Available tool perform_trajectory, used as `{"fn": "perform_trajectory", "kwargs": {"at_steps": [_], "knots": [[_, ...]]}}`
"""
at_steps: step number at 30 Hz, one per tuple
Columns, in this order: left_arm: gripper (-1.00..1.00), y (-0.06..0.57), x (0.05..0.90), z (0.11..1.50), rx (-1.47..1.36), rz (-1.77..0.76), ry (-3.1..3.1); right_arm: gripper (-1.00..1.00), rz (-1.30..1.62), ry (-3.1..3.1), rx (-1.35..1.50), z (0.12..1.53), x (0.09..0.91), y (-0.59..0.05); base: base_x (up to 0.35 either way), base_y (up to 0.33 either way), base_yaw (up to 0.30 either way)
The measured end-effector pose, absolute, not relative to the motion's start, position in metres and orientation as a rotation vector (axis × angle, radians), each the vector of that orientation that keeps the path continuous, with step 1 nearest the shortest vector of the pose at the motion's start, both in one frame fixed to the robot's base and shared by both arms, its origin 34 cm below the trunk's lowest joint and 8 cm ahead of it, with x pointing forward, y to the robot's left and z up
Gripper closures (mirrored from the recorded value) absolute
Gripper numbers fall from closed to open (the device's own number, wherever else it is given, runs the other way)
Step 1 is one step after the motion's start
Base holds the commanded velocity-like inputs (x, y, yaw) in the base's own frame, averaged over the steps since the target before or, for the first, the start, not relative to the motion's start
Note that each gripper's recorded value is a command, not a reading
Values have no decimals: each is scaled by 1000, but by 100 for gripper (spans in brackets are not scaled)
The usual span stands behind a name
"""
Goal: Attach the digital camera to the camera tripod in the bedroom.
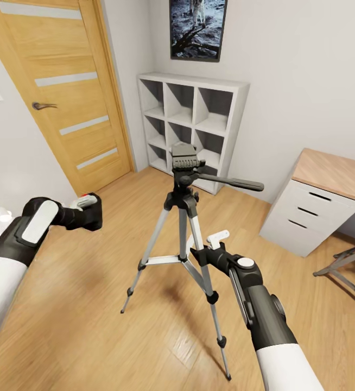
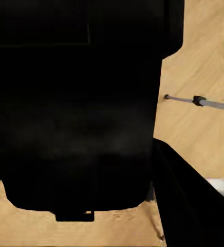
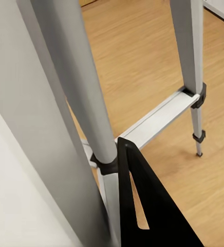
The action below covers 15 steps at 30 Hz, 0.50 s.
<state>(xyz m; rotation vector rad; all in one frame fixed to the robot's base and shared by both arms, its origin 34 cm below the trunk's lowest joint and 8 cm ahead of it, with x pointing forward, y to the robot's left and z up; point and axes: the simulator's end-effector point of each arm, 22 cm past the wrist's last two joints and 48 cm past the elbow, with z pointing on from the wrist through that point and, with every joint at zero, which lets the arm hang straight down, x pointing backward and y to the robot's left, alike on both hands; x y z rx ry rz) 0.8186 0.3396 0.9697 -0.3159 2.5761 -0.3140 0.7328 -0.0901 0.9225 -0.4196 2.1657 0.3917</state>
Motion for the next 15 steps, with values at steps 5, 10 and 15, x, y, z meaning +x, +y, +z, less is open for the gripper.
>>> {"fn": "perform_trajectory", "kwargs": {"at_steps": [5, 10, 15], "knots": [[100, 318, 885, 1058, -311, -385, 2450, 100, 394, 2161, -423, 921, 733, -89, 0, 0, 0], [100, 256, 941, 1140, -284, -470, 2416, 100, 397, 2159, -424, 921, 734, -88, 0, 0, 0], [100, 186, 967, 1232, -205, -567, 2366, 100, 395, 2159, -425, 921, 733, -88, 0, 0, 0]]}}
